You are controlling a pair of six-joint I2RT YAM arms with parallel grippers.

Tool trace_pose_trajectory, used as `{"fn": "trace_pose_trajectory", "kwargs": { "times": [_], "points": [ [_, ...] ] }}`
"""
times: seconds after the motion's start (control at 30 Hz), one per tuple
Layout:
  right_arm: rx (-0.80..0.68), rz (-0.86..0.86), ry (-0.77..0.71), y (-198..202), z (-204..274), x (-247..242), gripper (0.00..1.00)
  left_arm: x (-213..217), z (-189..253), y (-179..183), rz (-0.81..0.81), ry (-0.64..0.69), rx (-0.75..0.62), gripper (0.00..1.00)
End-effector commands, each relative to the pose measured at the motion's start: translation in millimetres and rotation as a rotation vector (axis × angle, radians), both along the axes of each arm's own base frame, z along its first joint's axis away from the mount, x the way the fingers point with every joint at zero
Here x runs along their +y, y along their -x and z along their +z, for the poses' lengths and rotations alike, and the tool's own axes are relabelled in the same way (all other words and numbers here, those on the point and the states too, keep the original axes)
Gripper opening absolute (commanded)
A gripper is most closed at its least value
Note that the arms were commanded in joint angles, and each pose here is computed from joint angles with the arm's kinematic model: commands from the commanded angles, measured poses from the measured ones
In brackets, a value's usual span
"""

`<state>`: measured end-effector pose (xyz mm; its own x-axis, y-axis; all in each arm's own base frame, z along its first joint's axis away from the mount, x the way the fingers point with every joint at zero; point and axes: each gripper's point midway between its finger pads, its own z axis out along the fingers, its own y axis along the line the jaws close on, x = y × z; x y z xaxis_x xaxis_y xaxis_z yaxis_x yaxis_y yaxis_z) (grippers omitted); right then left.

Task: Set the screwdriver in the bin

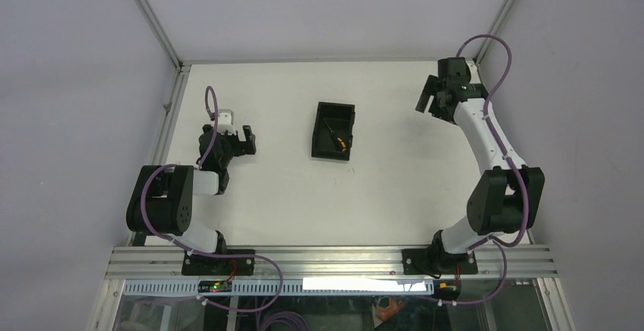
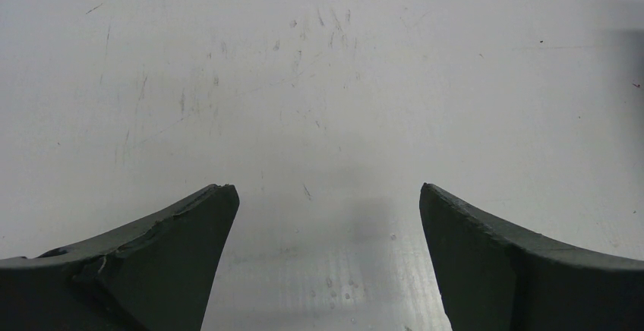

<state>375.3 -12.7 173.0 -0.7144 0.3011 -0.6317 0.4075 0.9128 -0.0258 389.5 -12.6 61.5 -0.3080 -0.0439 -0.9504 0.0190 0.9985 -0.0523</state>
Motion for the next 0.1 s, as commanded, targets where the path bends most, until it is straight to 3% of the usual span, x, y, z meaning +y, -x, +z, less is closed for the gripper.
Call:
{"fn": "trace_pose_trajectory", "kwargs": {
  "times": [0.0,0.07],
  "points": [
    [-0.068,0.000,-0.016,-4.8,13.6,0.8,0.99,-4.4,17.7,-4.0,-0.013,0.009,-0.060,0.99],
    [-0.071,-0.004,-0.016,-6.4,14.8,0.0,0.99,-4.4,17.4,-4.0,-0.012,0.009,-0.059,0.99]
  ]
}}
